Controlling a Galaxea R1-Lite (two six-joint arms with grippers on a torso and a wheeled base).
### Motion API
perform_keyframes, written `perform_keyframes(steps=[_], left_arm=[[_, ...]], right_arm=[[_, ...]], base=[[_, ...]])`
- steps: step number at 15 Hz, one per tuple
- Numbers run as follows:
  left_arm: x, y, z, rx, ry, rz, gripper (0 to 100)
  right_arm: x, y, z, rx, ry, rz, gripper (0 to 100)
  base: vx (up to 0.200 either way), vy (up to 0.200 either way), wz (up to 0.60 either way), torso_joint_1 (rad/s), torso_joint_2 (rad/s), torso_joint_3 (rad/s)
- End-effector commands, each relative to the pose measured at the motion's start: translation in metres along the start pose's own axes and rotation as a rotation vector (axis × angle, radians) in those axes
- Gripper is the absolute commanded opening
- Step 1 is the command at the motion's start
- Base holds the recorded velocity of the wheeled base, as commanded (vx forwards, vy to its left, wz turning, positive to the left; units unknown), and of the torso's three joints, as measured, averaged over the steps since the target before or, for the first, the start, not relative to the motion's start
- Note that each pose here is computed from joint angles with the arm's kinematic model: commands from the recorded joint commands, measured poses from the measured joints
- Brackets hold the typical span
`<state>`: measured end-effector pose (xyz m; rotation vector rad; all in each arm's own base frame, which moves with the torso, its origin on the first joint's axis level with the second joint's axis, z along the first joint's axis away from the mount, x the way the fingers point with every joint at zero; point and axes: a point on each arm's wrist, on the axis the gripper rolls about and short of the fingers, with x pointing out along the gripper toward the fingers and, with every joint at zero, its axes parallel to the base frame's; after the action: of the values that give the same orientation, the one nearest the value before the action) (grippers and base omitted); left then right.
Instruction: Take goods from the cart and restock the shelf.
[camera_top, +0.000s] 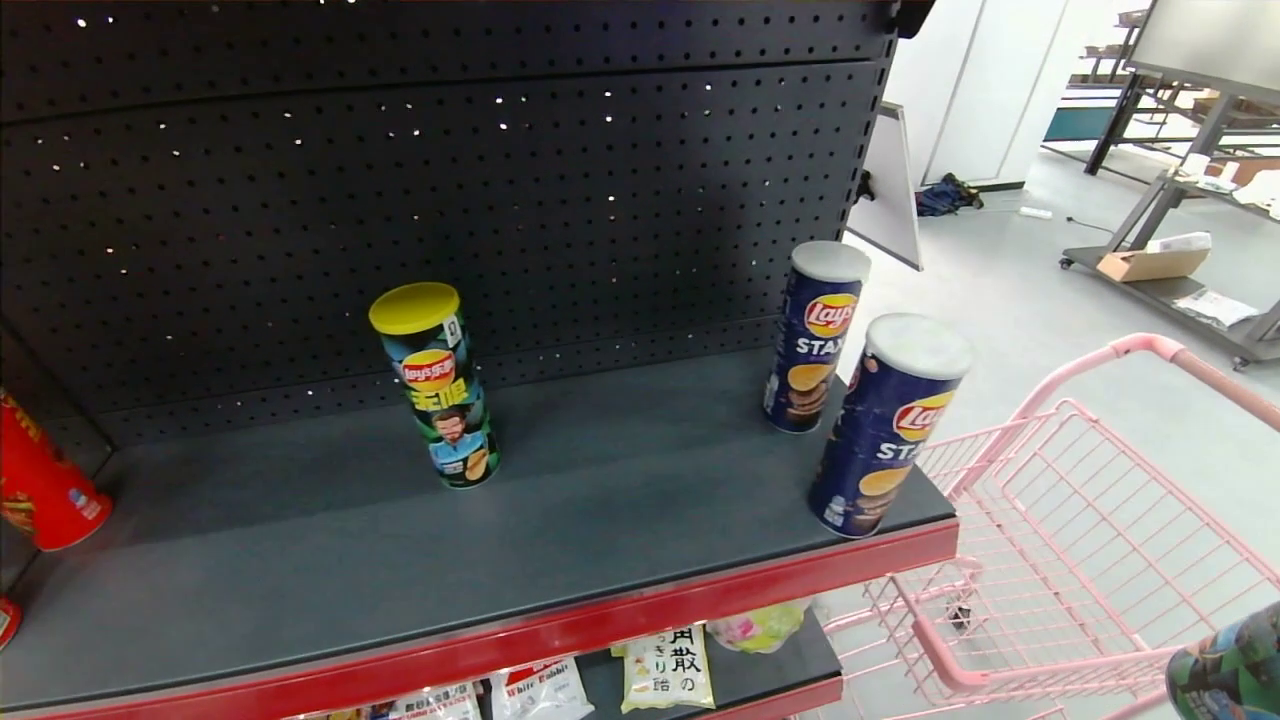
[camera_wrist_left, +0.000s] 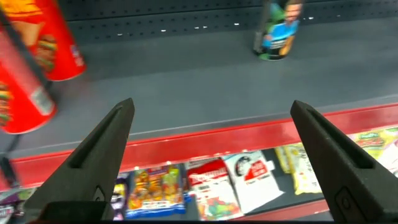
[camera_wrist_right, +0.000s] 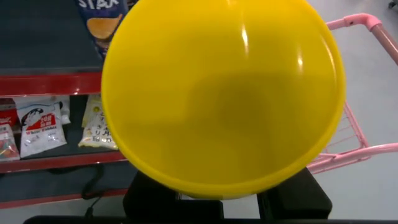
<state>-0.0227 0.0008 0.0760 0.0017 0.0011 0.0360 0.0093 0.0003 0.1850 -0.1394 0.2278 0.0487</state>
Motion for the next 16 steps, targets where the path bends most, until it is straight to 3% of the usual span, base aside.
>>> perform_keyframes(steps=[1,8,16], left_arm=[[0.000,0.000,0.000,0.000,0.000,0.001,100],[0.000,0.000,0.000,0.000,0.000,0.001,100],[0.000,0.000,0.000,-0.003,0.000,0.001,100]], right_arm=[[0.000,0.000,0.000,0.000,0.001,0.001,0],[-0.006,0.000,-0.002,0.000,-0.028,-0.011,0],[-0.029,0.006,-0.047,-0.032,-0.148,-0.017,0]], base=[[0.000,0.200,0.00,0.002,0.00,0.007],[0.000,0.200,0.00,0.005,0.00,0.002],[0.000,0.000,0.00,0.000,0.00,0.000]])
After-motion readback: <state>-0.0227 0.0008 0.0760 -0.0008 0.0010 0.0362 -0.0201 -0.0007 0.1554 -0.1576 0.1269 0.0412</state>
